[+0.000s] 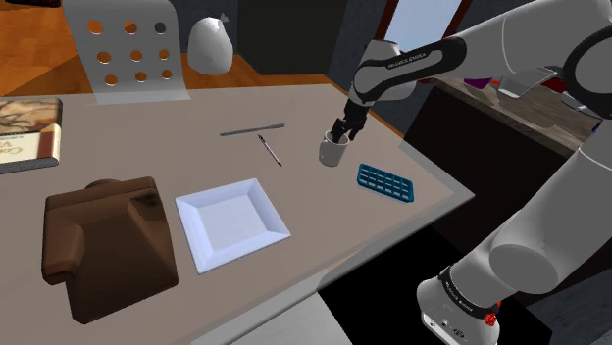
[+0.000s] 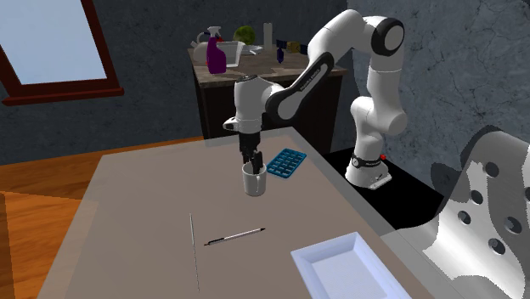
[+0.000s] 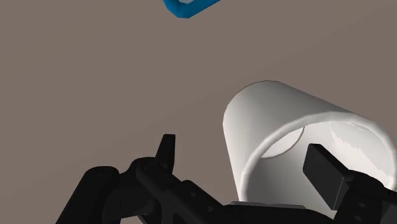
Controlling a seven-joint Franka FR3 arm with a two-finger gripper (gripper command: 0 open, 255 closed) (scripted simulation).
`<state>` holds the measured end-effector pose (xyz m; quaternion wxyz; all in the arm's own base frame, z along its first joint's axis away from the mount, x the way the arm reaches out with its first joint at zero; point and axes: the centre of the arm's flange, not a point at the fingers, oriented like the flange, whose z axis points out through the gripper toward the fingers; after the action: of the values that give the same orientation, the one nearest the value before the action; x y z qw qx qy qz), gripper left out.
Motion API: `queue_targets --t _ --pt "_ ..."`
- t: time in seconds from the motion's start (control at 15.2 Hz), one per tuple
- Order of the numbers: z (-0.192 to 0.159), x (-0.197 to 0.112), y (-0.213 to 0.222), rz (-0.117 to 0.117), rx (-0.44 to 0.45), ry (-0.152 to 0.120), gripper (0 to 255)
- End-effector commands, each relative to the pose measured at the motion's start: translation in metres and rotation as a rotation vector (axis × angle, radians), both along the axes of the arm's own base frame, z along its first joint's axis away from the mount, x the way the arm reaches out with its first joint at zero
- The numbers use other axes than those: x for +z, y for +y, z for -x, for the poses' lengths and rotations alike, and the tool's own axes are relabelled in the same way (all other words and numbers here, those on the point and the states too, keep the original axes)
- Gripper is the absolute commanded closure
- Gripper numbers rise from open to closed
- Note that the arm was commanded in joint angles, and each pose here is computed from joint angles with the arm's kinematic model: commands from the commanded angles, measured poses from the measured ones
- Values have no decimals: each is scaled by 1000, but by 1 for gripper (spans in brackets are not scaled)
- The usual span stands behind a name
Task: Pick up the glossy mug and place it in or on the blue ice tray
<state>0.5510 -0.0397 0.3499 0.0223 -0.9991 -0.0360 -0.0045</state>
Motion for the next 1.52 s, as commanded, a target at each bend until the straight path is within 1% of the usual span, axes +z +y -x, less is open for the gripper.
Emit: queue_targets --t 0.0,0.4,0.46,1.06,1.45 --pt "-1 -3 0 0 0 -1 0" --pt "-1 -3 0 0 0 -1 0" --pt "-1 -3 0 0 0 -1 255" --pt "-1 -3 0 0 0 -1 255" --pt "-1 29 0 0 0 -1 255"
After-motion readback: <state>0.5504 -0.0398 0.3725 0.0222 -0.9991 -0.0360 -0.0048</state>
